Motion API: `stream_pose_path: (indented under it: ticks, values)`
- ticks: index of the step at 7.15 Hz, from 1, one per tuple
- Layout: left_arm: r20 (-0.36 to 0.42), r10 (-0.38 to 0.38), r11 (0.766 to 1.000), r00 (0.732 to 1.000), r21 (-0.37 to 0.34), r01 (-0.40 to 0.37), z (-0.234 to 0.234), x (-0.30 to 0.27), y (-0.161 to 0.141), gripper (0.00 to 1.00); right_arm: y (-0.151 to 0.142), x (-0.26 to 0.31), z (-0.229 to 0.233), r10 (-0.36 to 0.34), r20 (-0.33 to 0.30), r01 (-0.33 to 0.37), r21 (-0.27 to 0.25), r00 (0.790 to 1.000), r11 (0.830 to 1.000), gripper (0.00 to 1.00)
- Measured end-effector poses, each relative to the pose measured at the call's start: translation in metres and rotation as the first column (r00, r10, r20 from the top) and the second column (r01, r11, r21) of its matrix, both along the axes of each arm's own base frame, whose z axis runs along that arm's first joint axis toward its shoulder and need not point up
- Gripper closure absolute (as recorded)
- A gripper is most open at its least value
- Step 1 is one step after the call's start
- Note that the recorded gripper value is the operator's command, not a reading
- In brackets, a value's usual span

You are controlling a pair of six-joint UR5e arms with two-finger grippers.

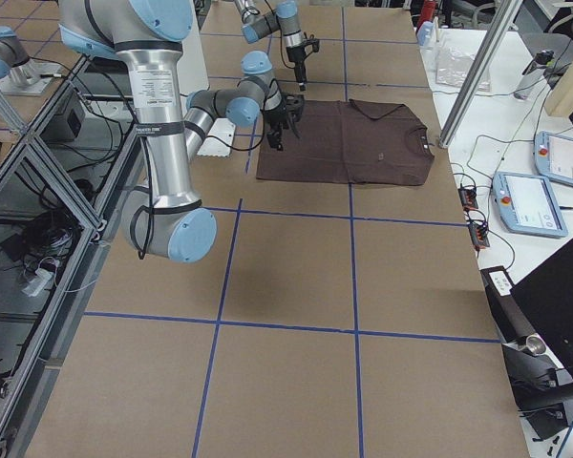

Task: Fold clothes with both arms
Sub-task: 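Lower both grippers to the hem corners nearest the robot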

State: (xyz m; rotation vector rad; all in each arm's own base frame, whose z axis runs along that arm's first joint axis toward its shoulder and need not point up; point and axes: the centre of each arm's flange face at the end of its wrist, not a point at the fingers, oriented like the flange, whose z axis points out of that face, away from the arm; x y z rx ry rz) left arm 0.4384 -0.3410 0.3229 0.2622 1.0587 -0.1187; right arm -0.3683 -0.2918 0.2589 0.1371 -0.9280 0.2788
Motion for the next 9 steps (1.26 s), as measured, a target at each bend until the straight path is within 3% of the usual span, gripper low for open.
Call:
stream_pose_path:
  ticks: [1,2,3,5,9]
  values:
    - [0.006,0.001,0.999,1.000,-0.048,0.000,0.013,0.005,0.031,0.09,0.022,-0.010,0.005,0.002,-0.002,-0.002,-0.008,1.000,1.000,0.00]
    - [0.014,-0.001,0.996,1.000,-0.087,0.002,0.022,0.014,0.056,0.26,0.038,-0.015,0.011,0.004,0.008,-0.004,0.002,1.000,1.000,0.00]
    - [0.021,-0.003,0.993,1.000,-0.120,0.006,0.029,0.025,0.078,0.34,0.049,-0.015,0.023,0.004,0.026,-0.005,0.019,1.000,1.000,0.00]
    - [0.037,-0.010,0.986,0.999,-0.164,0.016,0.039,0.043,0.106,0.41,0.060,-0.009,0.043,0.004,0.048,-0.006,0.040,0.999,0.999,0.00]
    - [0.059,-0.012,0.984,0.998,-0.175,0.022,0.044,0.047,0.112,0.41,0.062,-0.008,0.048,0.006,0.054,-0.008,0.046,0.999,0.999,0.00]
